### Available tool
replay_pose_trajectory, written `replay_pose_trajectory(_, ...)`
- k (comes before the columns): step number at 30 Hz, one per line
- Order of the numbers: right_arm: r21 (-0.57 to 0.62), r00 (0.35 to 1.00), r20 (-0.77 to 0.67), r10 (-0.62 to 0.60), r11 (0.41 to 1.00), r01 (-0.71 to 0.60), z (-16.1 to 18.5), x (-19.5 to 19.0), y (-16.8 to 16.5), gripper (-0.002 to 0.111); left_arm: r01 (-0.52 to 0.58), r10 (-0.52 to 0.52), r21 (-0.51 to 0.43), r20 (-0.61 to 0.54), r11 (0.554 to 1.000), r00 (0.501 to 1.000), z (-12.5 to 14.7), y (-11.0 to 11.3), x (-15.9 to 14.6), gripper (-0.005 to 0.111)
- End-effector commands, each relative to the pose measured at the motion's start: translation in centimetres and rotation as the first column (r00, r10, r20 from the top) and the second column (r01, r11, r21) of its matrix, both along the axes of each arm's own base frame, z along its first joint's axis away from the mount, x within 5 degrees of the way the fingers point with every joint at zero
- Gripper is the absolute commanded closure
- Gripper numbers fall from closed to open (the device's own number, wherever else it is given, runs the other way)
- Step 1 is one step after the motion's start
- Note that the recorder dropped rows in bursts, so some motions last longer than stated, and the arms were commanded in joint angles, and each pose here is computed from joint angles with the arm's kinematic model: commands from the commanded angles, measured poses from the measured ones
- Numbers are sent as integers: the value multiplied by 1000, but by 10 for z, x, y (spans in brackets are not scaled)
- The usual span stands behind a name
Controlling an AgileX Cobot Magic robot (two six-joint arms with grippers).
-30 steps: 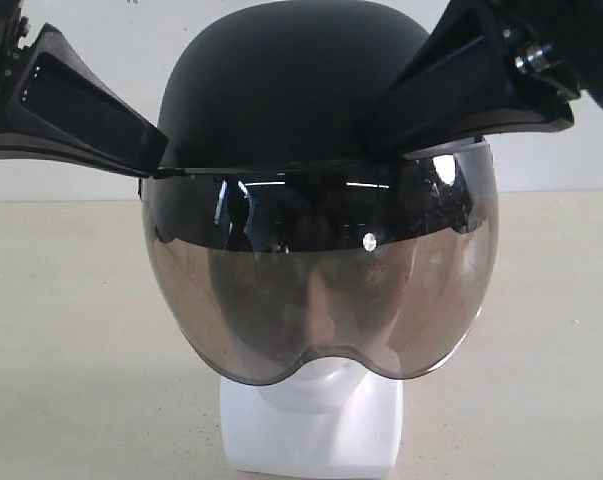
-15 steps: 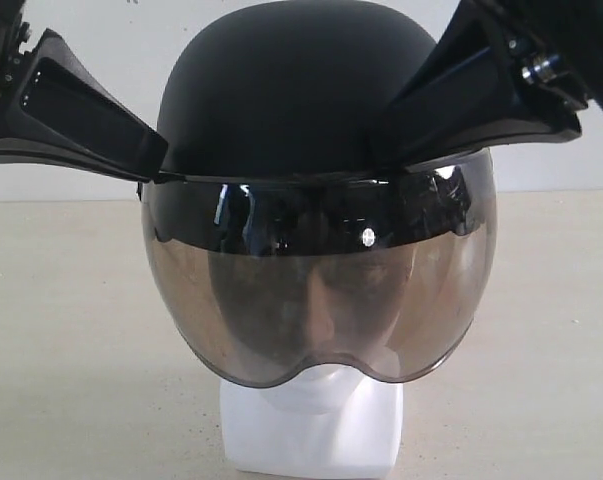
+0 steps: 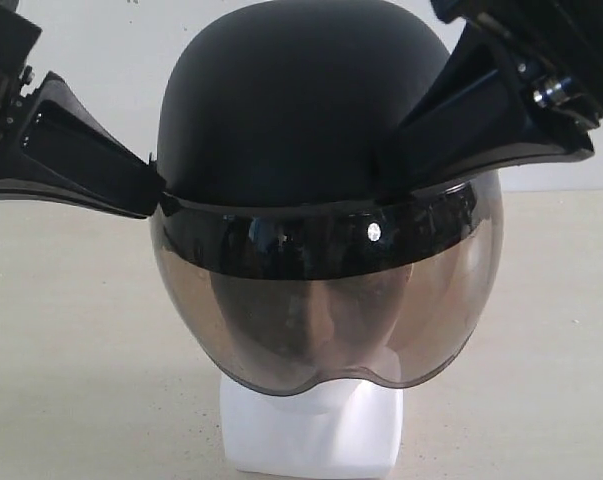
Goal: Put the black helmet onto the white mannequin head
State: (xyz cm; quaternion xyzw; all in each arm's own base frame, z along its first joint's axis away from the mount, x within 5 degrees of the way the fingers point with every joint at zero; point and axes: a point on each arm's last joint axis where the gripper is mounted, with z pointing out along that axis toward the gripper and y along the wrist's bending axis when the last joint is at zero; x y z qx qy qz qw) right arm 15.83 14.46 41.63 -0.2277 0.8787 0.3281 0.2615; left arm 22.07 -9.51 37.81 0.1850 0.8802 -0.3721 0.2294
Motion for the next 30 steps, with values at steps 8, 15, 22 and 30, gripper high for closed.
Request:
replay_pose_trajectory(8, -64, 1000, -26, -4, 998, 2, -7, 2, -2, 108, 21, -20, -15, 41, 1000, 999, 9, -2, -13, 102)
replay_pose_trajectory(15, -67, 1000, -23, 2, 998, -3, -7, 1, -2, 108, 21, -20, -17, 51, 1000, 998, 11, -1, -14, 102)
replay_pose_trajectory(22, -54, 1000, -18, -3, 999, 2, -5, -1, -3, 108, 20, -18, -22, 90, 1000, 996, 21, 0, -18, 102)
replay_pose_trajectory(30, -20, 999, 44, -29, 999, 30, 8, -15, -15, 108, 20, -17, -20, 126, 1000, 992, 28, 1, -28, 102)
